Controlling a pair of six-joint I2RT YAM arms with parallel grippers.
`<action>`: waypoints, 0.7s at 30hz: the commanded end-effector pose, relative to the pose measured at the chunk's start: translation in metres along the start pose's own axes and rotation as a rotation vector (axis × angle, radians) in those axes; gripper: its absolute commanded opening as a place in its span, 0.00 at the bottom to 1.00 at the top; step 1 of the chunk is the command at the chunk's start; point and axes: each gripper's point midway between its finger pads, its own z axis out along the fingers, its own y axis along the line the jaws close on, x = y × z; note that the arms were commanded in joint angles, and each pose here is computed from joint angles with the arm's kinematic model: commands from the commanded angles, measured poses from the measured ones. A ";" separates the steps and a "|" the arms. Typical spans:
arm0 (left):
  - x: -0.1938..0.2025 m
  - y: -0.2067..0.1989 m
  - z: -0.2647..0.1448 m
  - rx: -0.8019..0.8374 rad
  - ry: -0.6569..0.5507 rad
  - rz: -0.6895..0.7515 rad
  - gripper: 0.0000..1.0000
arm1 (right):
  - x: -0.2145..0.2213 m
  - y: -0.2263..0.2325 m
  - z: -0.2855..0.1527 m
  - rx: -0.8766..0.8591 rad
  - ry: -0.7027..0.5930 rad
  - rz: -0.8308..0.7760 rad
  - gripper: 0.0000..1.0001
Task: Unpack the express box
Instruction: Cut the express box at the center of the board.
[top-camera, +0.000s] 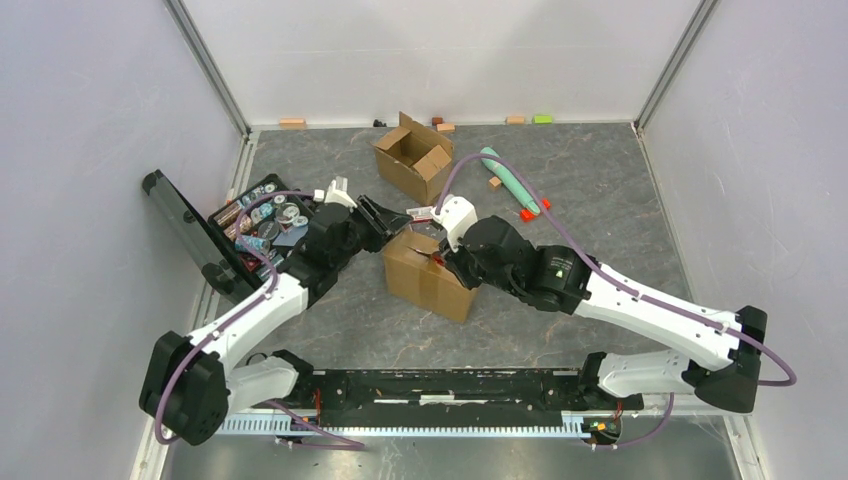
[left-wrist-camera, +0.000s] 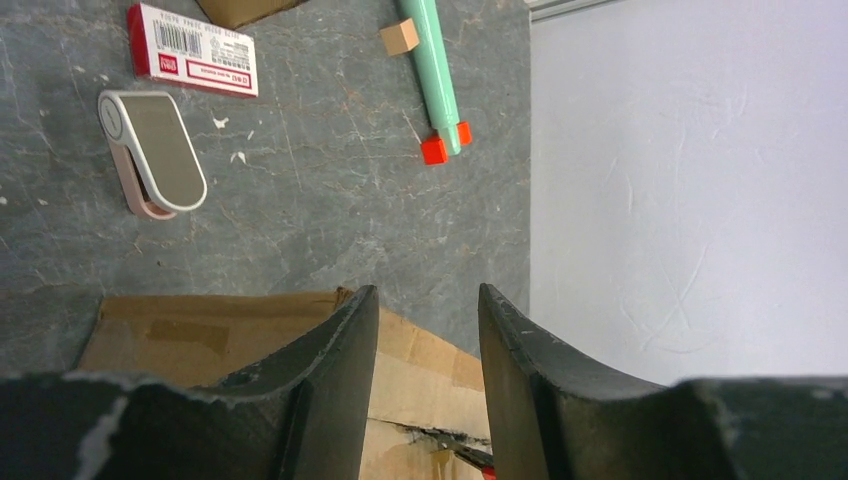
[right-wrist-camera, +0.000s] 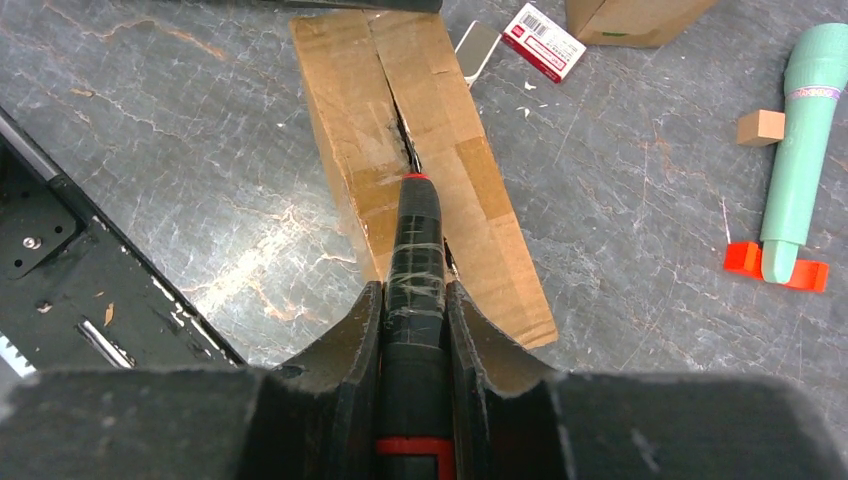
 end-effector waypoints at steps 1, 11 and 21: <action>-0.006 0.031 0.010 -0.156 0.020 0.104 0.50 | 0.008 -0.002 0.008 0.030 0.026 0.013 0.00; -0.042 -0.050 0.003 -0.030 0.028 0.184 0.50 | -0.038 0.008 0.035 0.056 -0.107 0.173 0.00; -0.006 -0.040 0.005 0.088 0.086 -0.027 0.51 | -0.034 0.007 0.040 0.074 -0.084 0.170 0.00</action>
